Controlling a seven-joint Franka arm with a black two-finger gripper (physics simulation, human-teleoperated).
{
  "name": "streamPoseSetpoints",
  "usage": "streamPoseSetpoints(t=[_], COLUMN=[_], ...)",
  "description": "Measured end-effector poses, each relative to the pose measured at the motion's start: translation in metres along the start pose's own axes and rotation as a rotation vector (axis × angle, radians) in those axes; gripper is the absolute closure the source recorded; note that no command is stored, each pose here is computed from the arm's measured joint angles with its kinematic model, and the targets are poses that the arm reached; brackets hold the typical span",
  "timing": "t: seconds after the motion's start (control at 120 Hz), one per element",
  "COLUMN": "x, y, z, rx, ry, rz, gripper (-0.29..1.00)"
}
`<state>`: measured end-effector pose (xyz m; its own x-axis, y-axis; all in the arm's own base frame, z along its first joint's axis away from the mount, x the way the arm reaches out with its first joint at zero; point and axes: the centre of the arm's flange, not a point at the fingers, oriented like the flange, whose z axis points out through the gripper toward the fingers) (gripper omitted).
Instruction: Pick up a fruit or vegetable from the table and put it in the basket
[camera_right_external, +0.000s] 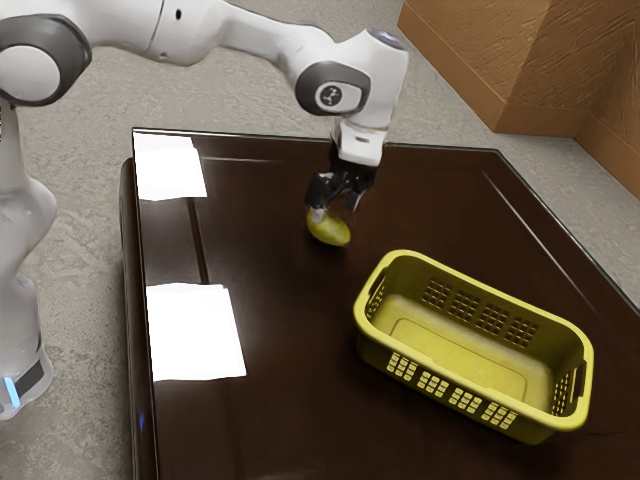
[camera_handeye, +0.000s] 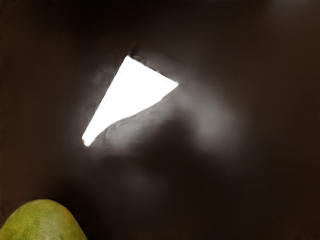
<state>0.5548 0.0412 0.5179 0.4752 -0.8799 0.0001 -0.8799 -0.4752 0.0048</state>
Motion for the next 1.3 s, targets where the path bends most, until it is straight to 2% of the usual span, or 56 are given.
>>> streamPoseSetpoints(t=[0.167,0.383,0.733,0.967,1.067,1.125,1.192,1.3], x=[-0.072,-0.050,-0.029,-0.027,-0.027,-0.019,0.010,0.086], y=[-0.063,-0.067,-0.073,-0.076,-0.078,-0.077,-0.055,0.000], z=[0.035,0.042,0.091,0.098,0.070,0.044,0.001,-0.045], rx=[0.010,0.024,-0.044,-0.044,0.006,0.045,0.088,0.120], ry=[-0.019,0.024,0.076,0.110,0.137,0.158,0.209,0.270], rz=[-0.019,0.158,0.295,0.341,0.365,0.393,0.466,0.634], gripper=[0.00,0.00,0.01,0.34,0.50,0.65,0.80,0.80])
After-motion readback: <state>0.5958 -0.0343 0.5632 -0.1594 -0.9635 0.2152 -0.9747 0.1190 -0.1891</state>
